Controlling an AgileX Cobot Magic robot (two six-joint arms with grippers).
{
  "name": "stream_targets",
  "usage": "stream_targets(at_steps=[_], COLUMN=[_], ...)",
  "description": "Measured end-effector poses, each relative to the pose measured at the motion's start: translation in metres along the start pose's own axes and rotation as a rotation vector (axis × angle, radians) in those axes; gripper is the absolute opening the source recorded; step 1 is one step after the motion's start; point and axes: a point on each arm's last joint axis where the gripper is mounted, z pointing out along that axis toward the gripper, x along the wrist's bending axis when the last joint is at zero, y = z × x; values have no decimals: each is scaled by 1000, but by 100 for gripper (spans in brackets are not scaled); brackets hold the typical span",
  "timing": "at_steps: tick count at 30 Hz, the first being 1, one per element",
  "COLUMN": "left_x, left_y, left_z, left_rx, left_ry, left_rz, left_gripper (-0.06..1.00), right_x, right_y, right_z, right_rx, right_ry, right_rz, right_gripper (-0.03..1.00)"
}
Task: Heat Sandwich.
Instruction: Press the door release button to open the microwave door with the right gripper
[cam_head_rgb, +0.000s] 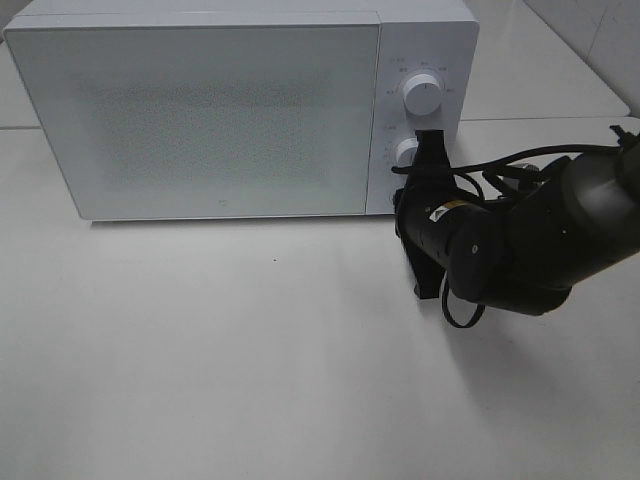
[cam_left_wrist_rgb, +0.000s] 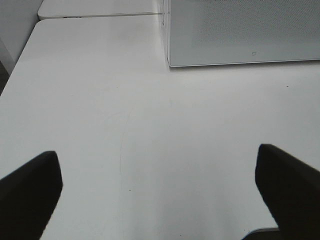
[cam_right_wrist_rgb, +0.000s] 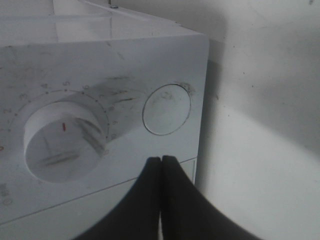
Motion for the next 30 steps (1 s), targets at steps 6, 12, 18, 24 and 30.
stream_targets(at_steps=[6,12,18,24,30], left_x=[0,0,0,0,0], left_y=[0,0,0,0,0], left_z=[0,0,0,0,0], left_rx=[0,0,0,0,0], left_ry=[0,0,0,0,0], left_rz=[0,0,0,0,0], left_gripper=[99,99,99,99,99], right_x=[5,2,-1,3,3], right_y=[4,4,2,5,7], right_z=[11,21,26,27,29], right_rx=[-9,-10,-11,-30,-39], right_ry=[-1,-31,-37,-1,3], right_rz=[20,26,26,34,39], right_gripper=[1,1,1,1,1])
